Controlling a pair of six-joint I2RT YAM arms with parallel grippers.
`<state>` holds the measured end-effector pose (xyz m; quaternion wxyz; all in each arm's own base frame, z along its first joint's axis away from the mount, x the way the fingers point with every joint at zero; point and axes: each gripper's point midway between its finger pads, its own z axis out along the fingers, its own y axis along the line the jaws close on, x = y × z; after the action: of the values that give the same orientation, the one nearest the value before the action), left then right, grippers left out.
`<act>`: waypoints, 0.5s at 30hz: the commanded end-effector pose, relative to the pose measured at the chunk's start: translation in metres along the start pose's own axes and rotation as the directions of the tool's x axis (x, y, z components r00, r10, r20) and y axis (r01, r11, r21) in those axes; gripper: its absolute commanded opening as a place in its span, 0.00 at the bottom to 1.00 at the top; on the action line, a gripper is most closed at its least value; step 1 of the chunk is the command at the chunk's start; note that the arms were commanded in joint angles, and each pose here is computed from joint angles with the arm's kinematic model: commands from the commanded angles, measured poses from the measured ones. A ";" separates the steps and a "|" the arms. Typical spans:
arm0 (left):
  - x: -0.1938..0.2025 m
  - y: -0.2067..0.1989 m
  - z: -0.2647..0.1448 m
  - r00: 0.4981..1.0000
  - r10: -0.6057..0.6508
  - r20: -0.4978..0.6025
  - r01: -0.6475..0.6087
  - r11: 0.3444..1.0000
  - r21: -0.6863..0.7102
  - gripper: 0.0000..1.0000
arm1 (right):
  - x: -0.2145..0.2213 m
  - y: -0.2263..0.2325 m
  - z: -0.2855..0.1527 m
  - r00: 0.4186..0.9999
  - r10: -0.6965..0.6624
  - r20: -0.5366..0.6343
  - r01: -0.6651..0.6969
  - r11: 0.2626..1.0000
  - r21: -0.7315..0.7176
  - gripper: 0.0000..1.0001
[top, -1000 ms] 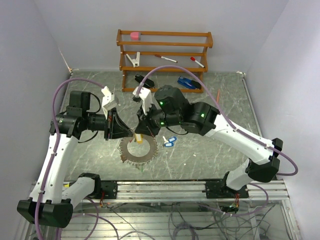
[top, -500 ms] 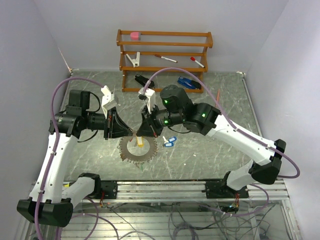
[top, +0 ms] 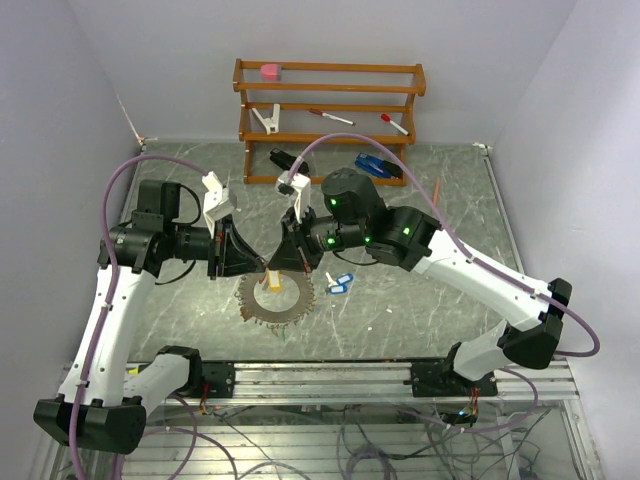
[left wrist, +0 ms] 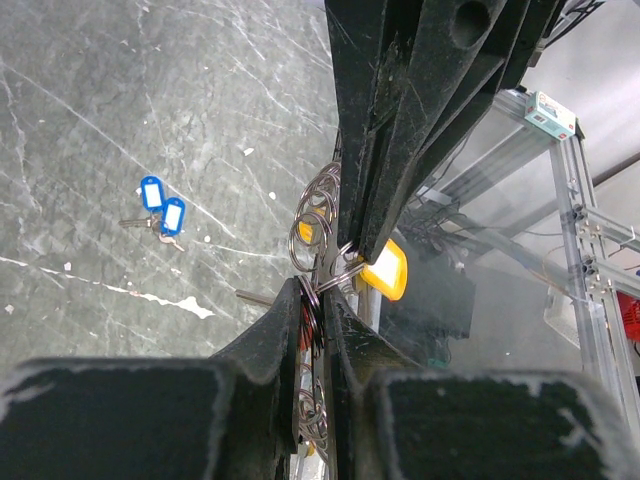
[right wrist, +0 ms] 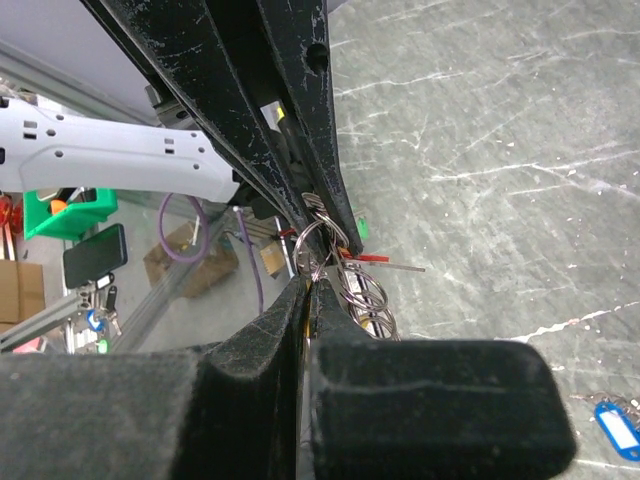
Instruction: Put the keys on the keyring
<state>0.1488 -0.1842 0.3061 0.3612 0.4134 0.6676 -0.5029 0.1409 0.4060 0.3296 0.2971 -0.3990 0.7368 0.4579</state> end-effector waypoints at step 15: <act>-0.008 -0.004 -0.003 0.998 0.061 0.003 -0.061 0.998 -0.001 0.07 | -0.019 0.018 -0.013 0.998 0.050 0.043 -0.048 0.998 -0.042 0.00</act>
<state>0.1492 -0.1833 0.3036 0.3625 0.4179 0.6685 -0.4971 0.1386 0.4072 0.3334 0.2891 -0.3872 0.7401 0.4676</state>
